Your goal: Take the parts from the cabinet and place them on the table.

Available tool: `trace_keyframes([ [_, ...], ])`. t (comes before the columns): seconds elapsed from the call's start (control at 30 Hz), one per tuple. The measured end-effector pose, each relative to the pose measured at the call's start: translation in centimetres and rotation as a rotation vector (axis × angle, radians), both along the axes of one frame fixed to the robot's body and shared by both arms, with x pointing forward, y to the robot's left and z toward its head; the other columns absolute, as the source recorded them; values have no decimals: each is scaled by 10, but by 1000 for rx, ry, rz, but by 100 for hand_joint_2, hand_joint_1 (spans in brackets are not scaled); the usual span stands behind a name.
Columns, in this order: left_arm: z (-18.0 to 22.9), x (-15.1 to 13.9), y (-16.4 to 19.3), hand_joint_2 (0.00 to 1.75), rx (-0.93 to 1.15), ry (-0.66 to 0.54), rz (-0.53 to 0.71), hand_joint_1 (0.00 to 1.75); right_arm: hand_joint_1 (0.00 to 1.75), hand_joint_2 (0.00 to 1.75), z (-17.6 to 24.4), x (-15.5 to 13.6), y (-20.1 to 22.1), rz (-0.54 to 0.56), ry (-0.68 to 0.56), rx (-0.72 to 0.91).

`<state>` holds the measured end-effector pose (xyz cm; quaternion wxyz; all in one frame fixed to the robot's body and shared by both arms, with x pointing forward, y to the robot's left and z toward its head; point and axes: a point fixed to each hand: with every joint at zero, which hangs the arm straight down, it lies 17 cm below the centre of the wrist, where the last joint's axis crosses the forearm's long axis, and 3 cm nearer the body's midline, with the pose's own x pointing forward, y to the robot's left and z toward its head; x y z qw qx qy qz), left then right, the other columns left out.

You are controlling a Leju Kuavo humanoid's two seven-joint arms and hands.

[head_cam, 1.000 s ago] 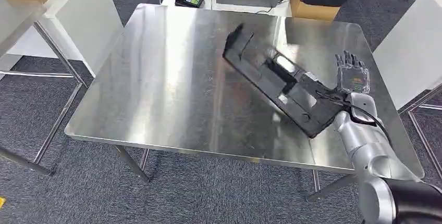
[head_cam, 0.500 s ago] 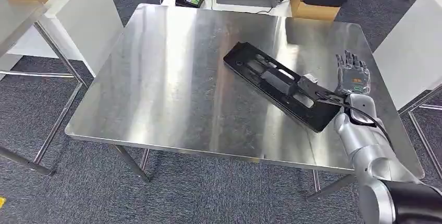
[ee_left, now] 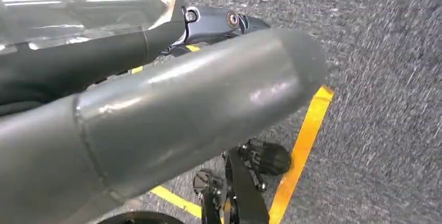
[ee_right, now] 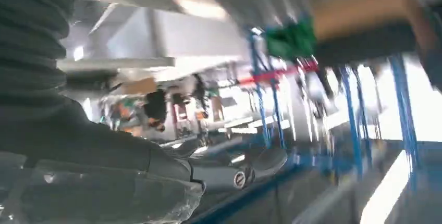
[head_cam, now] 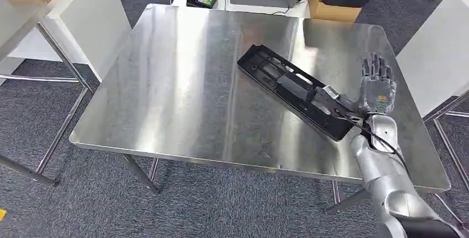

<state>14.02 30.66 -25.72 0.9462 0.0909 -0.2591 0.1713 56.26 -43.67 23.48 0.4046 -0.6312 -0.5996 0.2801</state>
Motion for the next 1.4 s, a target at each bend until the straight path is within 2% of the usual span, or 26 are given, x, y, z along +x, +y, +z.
trace_keyframes([
  [0.1, 0, 0, 2, 0, 14, 1, -3, 0, 0, 175, 28, -38, 29, 123, -197, 124],
  [0.17, 0, -1, 4, 0, 21, 4, -4, 0, 0, 175, 44, -76, 47, 195, -339, 208],
  [0.27, 0, -2, 5, 0, 27, 5, 1, 0, 0, 175, 64, -128, 64, 249, -494, 265],
  [0.33, 0, -2, 6, 0, 28, 6, 2, 0, 0, 175, 74, -152, 69, 247, -552, 282],
  [0.53, 1, -1, 8, 0, 36, 1, 12, 0, 0, 175, 83, -195, 68, 242, -650, 374],
  [0.63, 1, -2, 13, 0, 47, -5, 44, 0, 0, 175, 73, -207, 82, 327, -629, 552],
  [0.77, 2, -5, 23, 0, 60, 1, 113, 0, 0, 175, 51, -210, 124, 601, -536, 920],
  [0.93, -1, -17, 37, 0, 64, 34, 270, 0, 0, 175, 35, -208, 181, 796, -408, 1076],
  [1.1, -3, -31, 38, 0, 65, 76, 414, 0, 0, 175, 22, -203, 214, 872, -331, 1125],
  [1.4, -8, -56, 25, 0, 51, 161, 560, 0, 0, 175, 13, -194, 232, 924, -301, 1217],
])
